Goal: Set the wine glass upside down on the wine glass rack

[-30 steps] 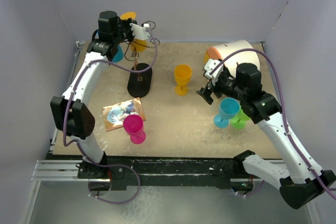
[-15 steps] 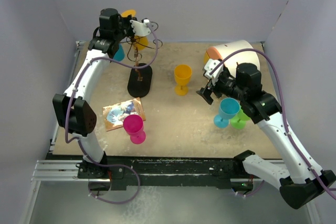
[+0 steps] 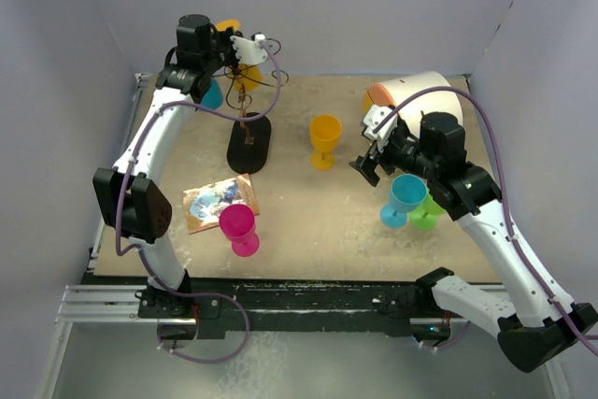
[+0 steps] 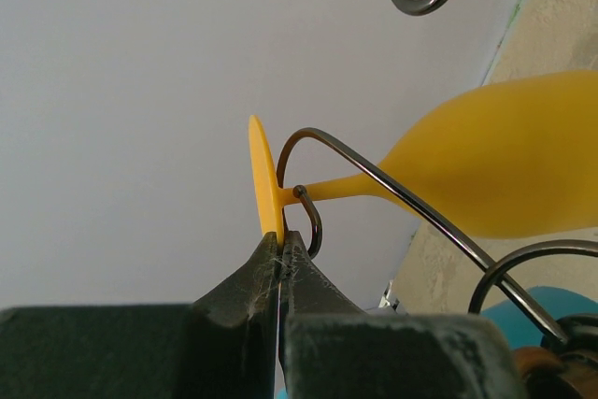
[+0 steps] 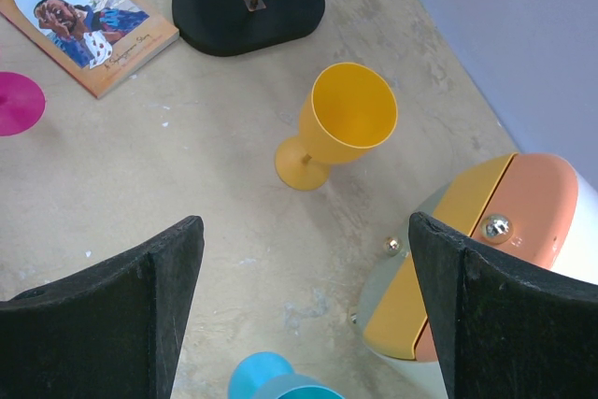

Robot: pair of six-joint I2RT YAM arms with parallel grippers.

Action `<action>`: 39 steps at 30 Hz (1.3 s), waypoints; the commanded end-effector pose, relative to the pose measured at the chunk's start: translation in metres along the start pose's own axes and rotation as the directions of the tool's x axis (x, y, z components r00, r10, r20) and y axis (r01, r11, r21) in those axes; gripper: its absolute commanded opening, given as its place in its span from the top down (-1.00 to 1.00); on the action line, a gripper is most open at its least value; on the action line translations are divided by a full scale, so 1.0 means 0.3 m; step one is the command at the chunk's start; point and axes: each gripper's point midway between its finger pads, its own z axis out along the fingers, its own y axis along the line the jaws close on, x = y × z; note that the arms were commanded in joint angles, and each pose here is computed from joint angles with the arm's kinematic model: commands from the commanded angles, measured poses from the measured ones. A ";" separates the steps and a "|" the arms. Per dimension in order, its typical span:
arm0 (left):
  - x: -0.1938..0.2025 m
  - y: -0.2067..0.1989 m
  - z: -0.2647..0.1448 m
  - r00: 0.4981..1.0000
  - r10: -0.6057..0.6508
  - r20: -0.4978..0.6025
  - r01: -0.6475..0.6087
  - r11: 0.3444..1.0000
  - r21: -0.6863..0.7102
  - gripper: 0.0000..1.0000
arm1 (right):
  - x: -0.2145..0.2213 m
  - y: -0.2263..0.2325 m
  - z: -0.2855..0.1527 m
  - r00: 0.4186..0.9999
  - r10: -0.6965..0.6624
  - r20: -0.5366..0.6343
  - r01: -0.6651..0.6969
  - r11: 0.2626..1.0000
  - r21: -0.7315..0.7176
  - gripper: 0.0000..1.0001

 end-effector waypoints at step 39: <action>-0.055 0.037 -0.106 1.000 0.018 0.025 -0.018 1.000 -0.022 0.80 | -0.026 -0.020 -0.003 0.999 -0.029 0.035 0.028 0.999 0.015 -0.85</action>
